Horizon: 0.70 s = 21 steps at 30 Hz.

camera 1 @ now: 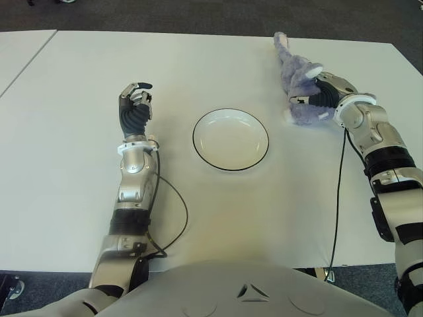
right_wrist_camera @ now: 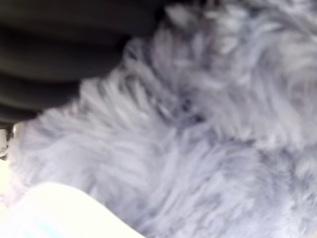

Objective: Put the doll into the plate.

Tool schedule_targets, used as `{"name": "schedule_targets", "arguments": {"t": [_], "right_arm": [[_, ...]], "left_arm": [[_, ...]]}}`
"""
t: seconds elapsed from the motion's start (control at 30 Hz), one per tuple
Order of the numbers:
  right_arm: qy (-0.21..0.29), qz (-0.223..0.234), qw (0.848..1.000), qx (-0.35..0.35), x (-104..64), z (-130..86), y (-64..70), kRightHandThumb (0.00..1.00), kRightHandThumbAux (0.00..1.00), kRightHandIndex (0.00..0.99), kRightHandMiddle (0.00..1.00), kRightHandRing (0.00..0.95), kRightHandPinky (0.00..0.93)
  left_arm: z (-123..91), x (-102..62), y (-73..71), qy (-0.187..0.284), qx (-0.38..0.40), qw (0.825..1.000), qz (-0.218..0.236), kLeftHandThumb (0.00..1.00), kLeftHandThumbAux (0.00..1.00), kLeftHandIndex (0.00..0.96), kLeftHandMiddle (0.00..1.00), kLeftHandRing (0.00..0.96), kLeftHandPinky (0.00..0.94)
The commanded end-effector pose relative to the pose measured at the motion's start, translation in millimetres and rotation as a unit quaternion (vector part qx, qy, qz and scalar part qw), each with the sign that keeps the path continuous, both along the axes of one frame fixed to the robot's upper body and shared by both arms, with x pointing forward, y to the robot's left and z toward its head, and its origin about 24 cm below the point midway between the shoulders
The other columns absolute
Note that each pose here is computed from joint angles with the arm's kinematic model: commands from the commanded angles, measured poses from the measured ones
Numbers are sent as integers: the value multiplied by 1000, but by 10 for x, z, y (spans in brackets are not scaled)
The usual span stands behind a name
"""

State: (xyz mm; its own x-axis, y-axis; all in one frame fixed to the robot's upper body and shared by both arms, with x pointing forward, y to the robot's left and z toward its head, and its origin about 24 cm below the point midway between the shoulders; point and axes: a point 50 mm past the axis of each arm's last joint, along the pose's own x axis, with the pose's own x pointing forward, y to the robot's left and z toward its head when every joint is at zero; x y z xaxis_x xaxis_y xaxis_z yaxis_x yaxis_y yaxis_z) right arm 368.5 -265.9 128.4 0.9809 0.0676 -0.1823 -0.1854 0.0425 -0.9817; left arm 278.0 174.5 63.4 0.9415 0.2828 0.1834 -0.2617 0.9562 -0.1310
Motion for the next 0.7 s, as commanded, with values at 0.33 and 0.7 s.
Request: {"name": "schedule_targets", "arguments": {"t": [0.33,0.7], "right_arm": [[79,-13,997,-8,-121,-462,-34,178,290,0,0,0,0],[72,-7,997,-21,-136,-508,-38,199,326,0,0,0,20]], "left_arm": [[-372,-241,-64,64,-30,997,10,712,702,443,861,870,869],[-357,-254,-56,59,-29,998,9,710,704,442,865,872,860]]}}
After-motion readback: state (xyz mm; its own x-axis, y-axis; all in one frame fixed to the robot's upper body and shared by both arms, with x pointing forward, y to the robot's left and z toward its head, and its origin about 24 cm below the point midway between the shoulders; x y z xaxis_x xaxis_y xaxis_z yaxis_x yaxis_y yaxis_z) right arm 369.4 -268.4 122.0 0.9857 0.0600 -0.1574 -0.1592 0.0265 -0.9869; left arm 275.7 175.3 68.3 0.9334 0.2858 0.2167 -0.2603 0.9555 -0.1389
